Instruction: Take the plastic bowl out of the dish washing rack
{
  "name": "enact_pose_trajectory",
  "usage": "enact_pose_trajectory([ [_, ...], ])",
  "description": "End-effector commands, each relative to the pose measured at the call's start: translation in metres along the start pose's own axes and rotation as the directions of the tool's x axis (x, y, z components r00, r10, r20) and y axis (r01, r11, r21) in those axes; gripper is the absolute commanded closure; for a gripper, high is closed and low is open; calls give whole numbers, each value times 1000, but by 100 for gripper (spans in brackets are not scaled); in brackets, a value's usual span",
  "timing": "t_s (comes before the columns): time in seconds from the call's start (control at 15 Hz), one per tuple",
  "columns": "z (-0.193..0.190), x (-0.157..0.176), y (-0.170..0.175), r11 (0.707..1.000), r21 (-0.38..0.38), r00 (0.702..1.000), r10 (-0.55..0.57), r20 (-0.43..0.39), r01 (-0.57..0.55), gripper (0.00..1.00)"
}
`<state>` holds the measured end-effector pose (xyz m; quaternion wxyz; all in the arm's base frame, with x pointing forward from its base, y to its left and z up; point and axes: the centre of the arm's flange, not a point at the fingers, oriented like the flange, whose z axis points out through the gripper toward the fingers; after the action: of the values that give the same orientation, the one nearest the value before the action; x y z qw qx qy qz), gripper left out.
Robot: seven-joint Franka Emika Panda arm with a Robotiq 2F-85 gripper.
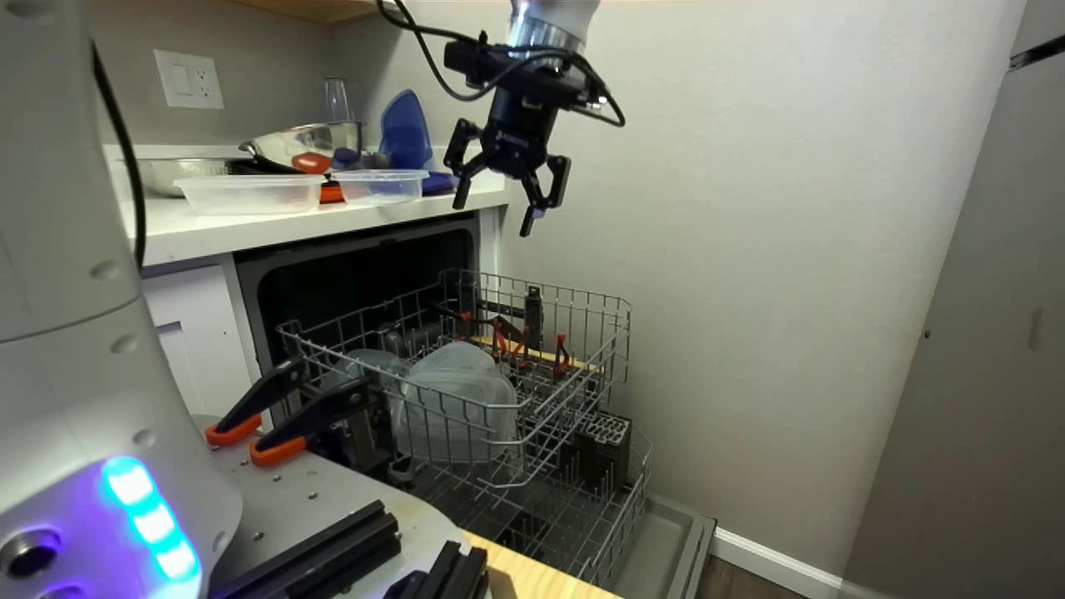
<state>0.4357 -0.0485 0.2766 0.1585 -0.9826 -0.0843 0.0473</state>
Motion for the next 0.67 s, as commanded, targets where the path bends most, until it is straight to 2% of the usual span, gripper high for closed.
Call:
enact_pose_trajectory([
  [0.0, 34, 39, 2, 997, 17, 997, -69, 40, 69, 0],
  [0.4, 75, 79, -11, 990, -16, 984, -138, 108, 140, 0],
  [0.6, 90, 95, -11, 981, -66, 976, -173, 135, 183, 0],
])
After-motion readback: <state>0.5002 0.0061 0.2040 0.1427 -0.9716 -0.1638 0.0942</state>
